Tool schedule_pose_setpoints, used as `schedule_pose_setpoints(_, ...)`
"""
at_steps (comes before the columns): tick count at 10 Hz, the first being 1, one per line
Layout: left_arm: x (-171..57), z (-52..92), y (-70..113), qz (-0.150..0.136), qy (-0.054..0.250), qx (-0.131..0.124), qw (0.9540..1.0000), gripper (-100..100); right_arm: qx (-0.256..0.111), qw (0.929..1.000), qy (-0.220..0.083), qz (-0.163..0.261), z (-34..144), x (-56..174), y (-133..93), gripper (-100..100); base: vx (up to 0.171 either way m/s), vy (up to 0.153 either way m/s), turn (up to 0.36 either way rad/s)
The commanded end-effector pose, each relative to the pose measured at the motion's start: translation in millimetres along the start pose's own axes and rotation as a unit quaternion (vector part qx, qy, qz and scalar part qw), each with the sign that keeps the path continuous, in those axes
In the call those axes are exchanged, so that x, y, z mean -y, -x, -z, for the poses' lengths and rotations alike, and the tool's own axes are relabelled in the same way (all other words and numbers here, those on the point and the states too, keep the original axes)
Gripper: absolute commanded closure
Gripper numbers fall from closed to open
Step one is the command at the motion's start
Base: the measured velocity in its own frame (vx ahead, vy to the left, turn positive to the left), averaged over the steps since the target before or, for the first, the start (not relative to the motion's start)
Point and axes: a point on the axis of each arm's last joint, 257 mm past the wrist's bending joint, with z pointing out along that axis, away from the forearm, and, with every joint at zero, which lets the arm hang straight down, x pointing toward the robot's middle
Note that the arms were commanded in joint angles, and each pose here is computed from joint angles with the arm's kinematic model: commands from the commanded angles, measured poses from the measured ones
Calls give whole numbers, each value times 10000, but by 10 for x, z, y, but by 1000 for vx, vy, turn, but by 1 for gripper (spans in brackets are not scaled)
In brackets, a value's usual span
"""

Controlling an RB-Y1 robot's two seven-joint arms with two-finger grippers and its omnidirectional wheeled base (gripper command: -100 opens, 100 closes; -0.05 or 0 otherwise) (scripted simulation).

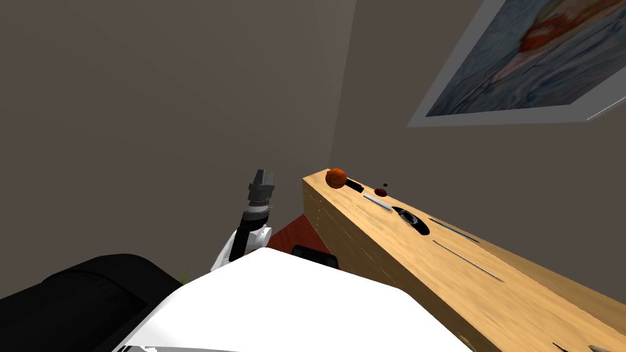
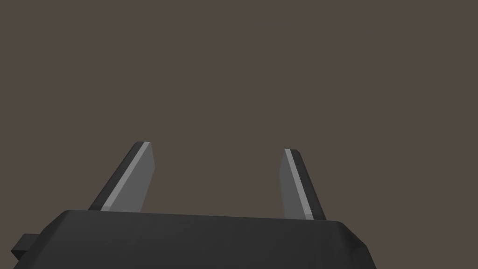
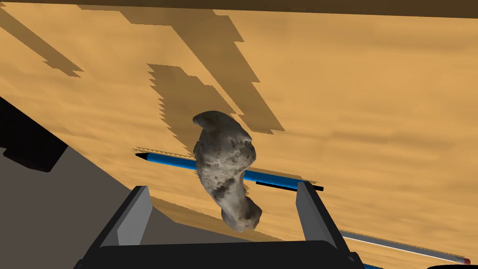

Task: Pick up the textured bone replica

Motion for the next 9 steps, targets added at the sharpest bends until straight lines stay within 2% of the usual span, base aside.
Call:
schedule_pose_setpoints(1,0,0,0,0,0,0,10000,0,0,10000,0,0,0,0,0,0,8,-12,2)
schedule_pose_setpoints(2,0,0,0,0,0,0,10000,0,-5,10000,25,-28,-6,-2,-38,-100,32,-11,-39)
schedule_pose_setpoints(9,0,0,0,1,0,0,10000,0,-3,9999,85,77,-23,3,-145,-100,23,-1,-29)
